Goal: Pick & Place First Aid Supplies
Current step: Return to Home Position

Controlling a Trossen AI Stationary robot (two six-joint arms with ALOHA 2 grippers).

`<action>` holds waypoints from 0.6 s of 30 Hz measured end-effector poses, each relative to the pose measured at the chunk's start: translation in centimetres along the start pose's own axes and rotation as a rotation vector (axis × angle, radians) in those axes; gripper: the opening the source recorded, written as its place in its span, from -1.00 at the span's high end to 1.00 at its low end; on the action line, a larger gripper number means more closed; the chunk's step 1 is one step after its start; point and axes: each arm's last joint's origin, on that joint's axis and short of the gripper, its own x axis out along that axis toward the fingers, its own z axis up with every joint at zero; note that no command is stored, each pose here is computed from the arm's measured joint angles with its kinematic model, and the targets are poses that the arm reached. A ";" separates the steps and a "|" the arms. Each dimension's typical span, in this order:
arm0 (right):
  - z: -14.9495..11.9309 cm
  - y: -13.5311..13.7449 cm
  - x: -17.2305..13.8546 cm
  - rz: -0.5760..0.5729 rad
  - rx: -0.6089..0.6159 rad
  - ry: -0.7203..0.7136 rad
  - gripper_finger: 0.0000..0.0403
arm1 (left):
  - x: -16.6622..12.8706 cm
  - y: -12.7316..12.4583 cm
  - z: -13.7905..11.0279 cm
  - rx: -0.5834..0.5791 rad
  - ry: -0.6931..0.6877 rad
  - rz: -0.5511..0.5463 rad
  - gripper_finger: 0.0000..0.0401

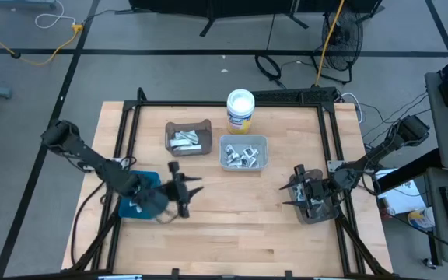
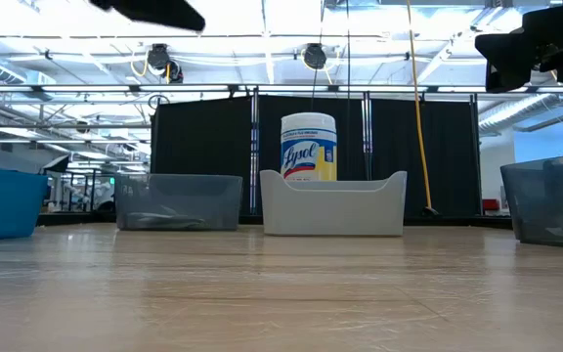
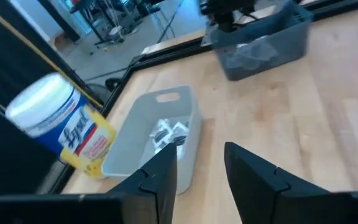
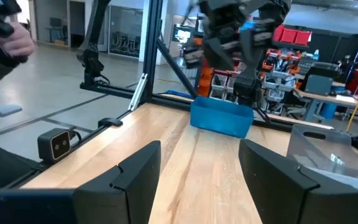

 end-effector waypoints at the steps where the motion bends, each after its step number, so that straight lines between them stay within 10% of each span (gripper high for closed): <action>1: 0.0 0.0 0.0 0.000 0.006 0.001 -0.05 | 0.3 0.7 -0.4 -0.016 -0.001 -0.005 0.32; 18: 0.6 -0.1 0.0 -0.007 -0.099 -0.058 -0.05 | -3.3 7.5 -9.4 -0.227 -0.242 -0.022 0.37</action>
